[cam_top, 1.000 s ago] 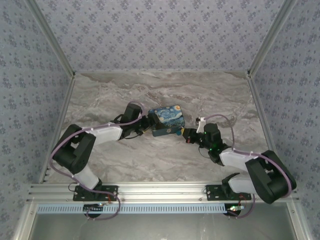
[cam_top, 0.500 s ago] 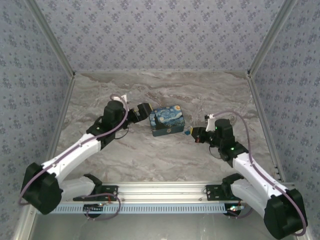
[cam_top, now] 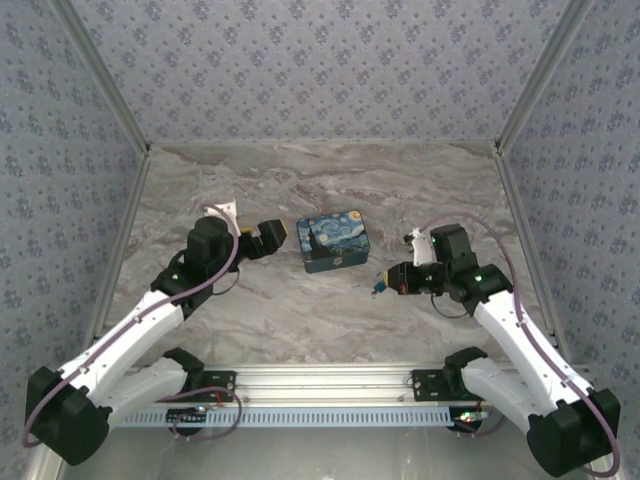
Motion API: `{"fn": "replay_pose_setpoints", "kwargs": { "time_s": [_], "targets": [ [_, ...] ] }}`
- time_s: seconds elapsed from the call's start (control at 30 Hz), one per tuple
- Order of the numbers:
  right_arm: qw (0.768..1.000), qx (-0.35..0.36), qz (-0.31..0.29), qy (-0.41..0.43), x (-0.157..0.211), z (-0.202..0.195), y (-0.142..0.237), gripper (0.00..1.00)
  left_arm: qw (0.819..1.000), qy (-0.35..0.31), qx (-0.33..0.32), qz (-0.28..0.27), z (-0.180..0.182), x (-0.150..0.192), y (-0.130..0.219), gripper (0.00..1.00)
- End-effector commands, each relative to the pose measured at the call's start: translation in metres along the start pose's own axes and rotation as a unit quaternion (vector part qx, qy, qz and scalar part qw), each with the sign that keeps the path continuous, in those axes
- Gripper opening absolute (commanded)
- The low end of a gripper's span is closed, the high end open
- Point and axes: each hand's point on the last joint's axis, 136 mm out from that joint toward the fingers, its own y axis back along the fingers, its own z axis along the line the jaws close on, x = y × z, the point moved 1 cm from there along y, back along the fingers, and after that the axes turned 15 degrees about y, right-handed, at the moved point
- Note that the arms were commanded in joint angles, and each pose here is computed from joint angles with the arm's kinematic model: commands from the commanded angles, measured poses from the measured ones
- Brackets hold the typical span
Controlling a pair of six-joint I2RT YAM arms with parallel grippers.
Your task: Unlock a padlock with a key
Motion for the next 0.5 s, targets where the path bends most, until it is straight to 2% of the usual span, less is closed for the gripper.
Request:
{"fn": "replay_pose_setpoints", "kwargs": {
  "time_s": [0.0,0.47],
  "targets": [
    [0.997,-0.015,0.076,-0.022,0.030,0.007,-0.001,0.00,1.000,-0.013,-0.007,-0.009,0.005,-0.003,0.005,0.99],
    [0.979,-0.017,0.201,-0.033,0.067,0.003,-0.072,0.00,1.000,-0.009,-0.018,-0.008,0.012,-0.002,0.006,0.99]
  ]
}}
